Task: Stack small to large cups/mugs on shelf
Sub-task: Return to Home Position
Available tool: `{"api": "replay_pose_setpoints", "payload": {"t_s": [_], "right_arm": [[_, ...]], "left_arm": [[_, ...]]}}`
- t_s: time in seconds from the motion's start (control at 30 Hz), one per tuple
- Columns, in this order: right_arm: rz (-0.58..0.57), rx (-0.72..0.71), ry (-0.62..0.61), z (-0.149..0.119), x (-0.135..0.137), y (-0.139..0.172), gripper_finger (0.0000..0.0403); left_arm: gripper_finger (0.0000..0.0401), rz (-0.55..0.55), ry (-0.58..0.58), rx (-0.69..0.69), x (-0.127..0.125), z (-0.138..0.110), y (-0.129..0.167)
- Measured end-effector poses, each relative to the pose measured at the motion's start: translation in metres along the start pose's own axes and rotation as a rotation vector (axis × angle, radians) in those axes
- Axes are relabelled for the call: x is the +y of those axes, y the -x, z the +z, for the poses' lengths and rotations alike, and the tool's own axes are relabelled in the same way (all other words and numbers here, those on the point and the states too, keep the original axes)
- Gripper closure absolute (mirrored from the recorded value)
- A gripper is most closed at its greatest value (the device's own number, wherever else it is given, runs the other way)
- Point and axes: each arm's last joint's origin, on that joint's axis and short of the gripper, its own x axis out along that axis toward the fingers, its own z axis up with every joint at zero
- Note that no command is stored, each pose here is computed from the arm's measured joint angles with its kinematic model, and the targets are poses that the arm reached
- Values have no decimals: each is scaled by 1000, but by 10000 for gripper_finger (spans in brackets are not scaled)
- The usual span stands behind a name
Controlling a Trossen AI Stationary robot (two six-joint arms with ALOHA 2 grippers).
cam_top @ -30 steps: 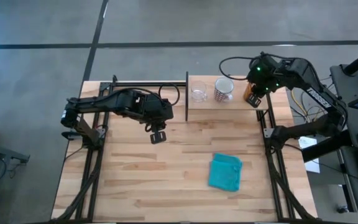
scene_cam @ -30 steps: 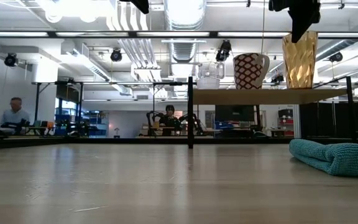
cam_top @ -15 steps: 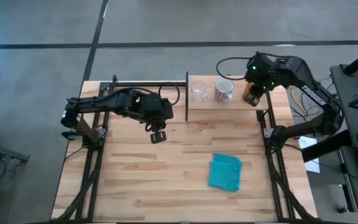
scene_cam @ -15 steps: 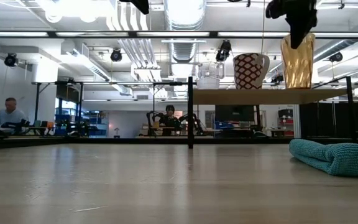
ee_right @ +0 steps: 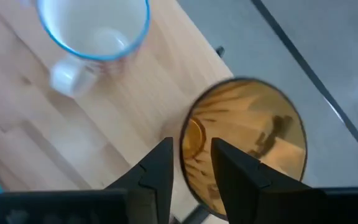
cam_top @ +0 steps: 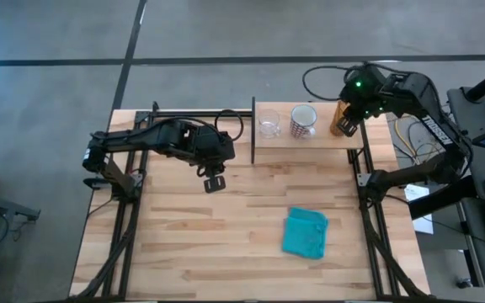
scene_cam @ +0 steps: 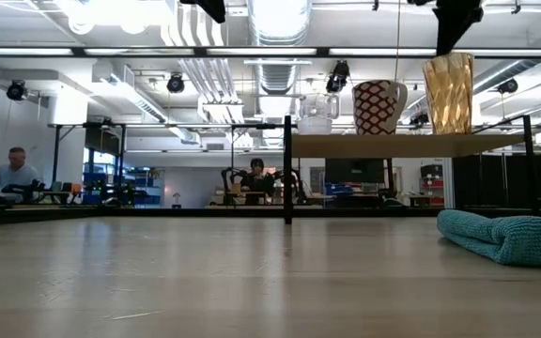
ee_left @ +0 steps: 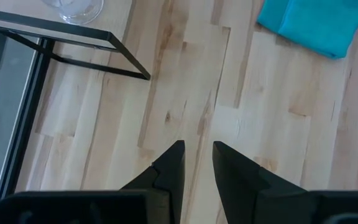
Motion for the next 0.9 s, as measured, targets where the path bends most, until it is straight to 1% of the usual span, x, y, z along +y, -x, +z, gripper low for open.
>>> {"api": "replay_pose_setpoints", "payload": {"t_s": [0.1,0.23,0.33,0.43,0.57,0.63,0.73,0.8,0.9], "right_arm": [[46,-55,-12,1,-2,13,299],[96,-141,-68,0,-5,34,299],[160,-224,-85,-3,-8,54,304],[177,-323,-100,-10,-13,78,309],[184,-432,-185,-23,-20,106,317],[186,-477,-198,-30,-22,116,320],[200,-525,-255,-42,-24,129,324],[229,-541,-272,-48,-24,133,326],[343,-571,-203,-60,-22,139,324]], "left_arm": [[332,43,1,0,2,0,0],[332,176,1,3,10,-3,2],[332,212,10,-3,15,-5,5],[332,209,29,-19,16,-6,11],[332,203,57,-75,21,-10,30],[332,199,66,-100,23,-15,40],[332,189,121,-140,27,-21,54],[332,177,171,-177,31,-28,67],[332,150,219,-274,36,-34,87]]}}
